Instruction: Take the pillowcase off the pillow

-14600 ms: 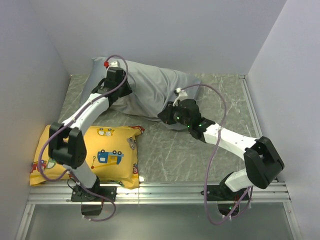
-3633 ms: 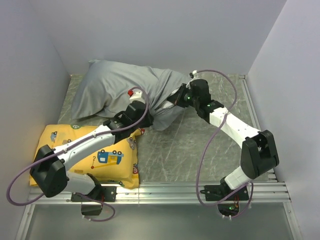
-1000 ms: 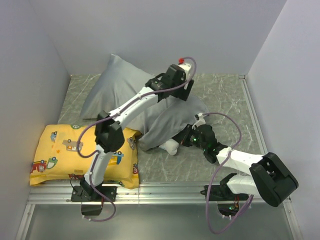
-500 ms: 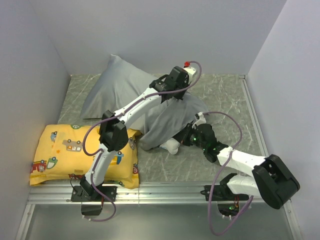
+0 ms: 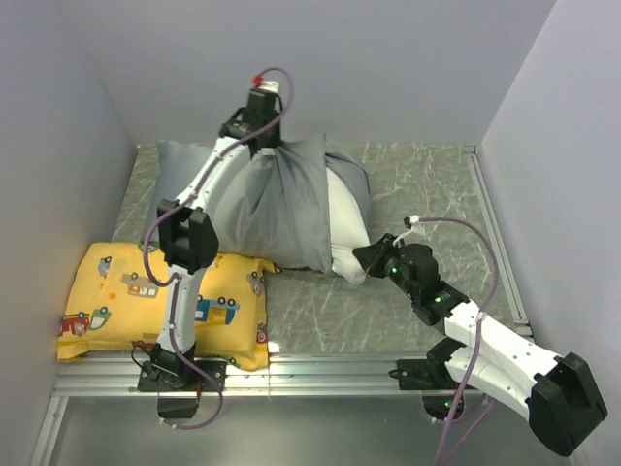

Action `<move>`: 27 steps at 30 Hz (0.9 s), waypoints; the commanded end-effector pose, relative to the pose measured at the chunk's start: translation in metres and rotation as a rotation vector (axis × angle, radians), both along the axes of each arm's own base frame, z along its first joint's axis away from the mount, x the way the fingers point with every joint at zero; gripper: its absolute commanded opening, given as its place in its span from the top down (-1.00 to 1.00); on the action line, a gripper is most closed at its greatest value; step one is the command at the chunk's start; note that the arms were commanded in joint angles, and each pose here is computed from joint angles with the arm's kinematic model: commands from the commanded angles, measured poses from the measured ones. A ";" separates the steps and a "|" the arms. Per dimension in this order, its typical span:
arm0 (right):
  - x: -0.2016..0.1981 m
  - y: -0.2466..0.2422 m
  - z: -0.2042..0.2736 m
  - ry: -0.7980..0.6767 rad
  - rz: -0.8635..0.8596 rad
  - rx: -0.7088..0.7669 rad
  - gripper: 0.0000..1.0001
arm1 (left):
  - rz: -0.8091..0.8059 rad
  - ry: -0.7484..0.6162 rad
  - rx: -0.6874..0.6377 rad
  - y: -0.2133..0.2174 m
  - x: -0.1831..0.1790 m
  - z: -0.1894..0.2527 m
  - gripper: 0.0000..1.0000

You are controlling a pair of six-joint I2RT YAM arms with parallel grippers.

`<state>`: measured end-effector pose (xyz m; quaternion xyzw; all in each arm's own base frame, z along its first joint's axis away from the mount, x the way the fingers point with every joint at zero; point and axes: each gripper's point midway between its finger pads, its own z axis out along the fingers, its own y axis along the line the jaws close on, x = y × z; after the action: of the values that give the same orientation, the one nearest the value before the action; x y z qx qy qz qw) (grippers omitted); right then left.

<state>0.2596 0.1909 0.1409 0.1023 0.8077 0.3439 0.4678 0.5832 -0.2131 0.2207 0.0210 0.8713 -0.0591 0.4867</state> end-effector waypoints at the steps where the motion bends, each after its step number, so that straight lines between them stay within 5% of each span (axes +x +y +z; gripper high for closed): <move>1: -0.015 -0.026 -0.030 0.102 -0.059 -0.124 1.00 | 0.384 -0.104 0.029 0.145 0.038 0.025 0.99; 5: -0.016 -0.028 -0.033 0.114 -0.066 -0.134 1.00 | 0.378 -0.072 -0.019 0.159 0.044 0.011 0.99; 12: -0.002 -0.006 -0.017 0.081 0.009 -0.120 1.00 | 0.095 -0.099 -0.053 0.053 0.022 0.022 0.95; 14: 0.001 0.001 -0.008 0.061 0.034 -0.101 1.00 | 0.053 -0.102 -0.061 0.031 0.015 0.031 0.70; 15: 0.003 0.006 -0.002 0.054 0.051 -0.094 1.00 | 0.038 -0.118 -0.069 0.022 0.011 0.042 0.33; 18: 0.011 0.012 0.015 0.028 0.066 -0.092 1.00 | 0.025 -0.160 -0.075 0.011 -0.002 0.067 -0.15; 21: 0.017 0.017 0.031 0.005 0.072 -0.095 1.00 | 0.020 -0.242 -0.087 0.004 -0.019 0.108 -0.46; 27: 0.026 0.032 0.064 -0.038 0.114 -0.056 1.00 | -0.070 -0.358 -0.146 -0.031 -0.083 0.184 -0.67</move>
<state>0.2742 0.2087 0.1586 0.0541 0.8434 0.3133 0.4331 0.5437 -0.2283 0.3060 0.0200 0.8279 -0.0967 0.5521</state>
